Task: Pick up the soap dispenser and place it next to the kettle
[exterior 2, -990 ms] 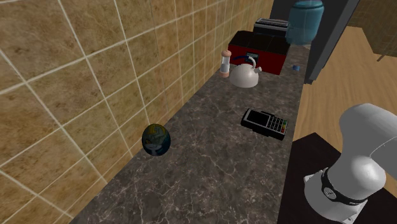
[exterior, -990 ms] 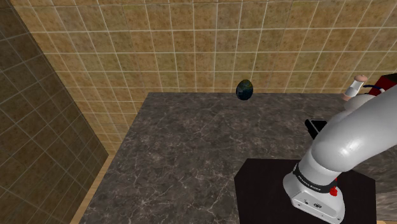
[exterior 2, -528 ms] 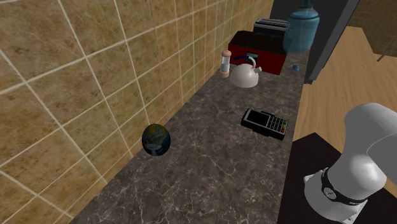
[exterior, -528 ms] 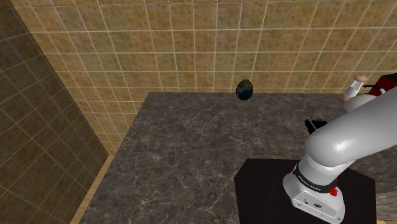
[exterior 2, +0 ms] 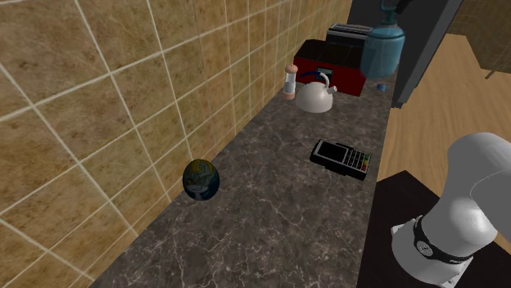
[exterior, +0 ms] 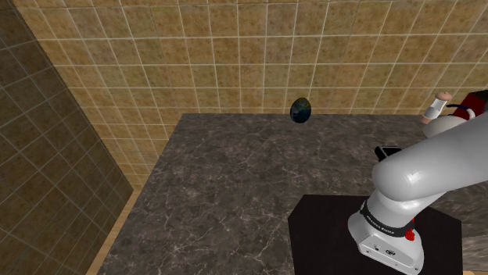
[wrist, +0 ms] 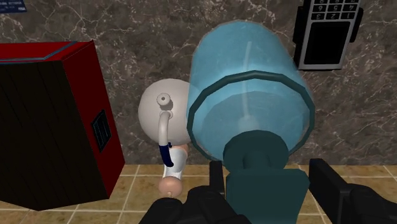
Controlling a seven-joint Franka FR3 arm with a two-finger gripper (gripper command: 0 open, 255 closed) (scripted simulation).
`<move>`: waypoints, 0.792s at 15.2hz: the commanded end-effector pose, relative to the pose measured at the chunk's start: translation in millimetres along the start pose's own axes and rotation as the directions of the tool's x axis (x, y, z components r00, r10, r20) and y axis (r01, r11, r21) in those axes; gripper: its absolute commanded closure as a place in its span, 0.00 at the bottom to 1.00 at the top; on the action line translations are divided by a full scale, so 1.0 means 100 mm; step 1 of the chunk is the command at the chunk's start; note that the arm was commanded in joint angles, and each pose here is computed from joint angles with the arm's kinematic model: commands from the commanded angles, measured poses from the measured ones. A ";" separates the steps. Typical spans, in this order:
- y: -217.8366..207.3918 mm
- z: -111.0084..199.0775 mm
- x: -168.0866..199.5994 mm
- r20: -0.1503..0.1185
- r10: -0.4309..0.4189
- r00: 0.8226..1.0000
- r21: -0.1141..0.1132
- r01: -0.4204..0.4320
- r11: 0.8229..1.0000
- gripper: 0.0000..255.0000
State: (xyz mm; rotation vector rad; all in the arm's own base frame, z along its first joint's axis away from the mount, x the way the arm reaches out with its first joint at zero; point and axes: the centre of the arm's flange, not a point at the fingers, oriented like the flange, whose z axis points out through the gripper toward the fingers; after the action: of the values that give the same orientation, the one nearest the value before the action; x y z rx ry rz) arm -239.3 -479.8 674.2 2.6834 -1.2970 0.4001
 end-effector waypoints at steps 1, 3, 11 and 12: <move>0.01 0.10 -0.03 -0.001 0.000 1.000 -0.001 0.000 1.000 1.00; 0.01 0.20 -0.06 -0.001 0.000 1.000 -0.001 0.000 1.000 1.00; 0.01 0.61 -0.19 -0.001 0.000 1.000 -0.001 0.000 1.000 1.00; 0.01 0.66 -0.20 -0.001 0.000 1.000 -0.001 0.000 1.000 1.00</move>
State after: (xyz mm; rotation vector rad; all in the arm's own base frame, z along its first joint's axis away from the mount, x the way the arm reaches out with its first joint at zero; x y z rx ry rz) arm -240.1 -479.5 610.5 2.6834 -1.2970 0.4001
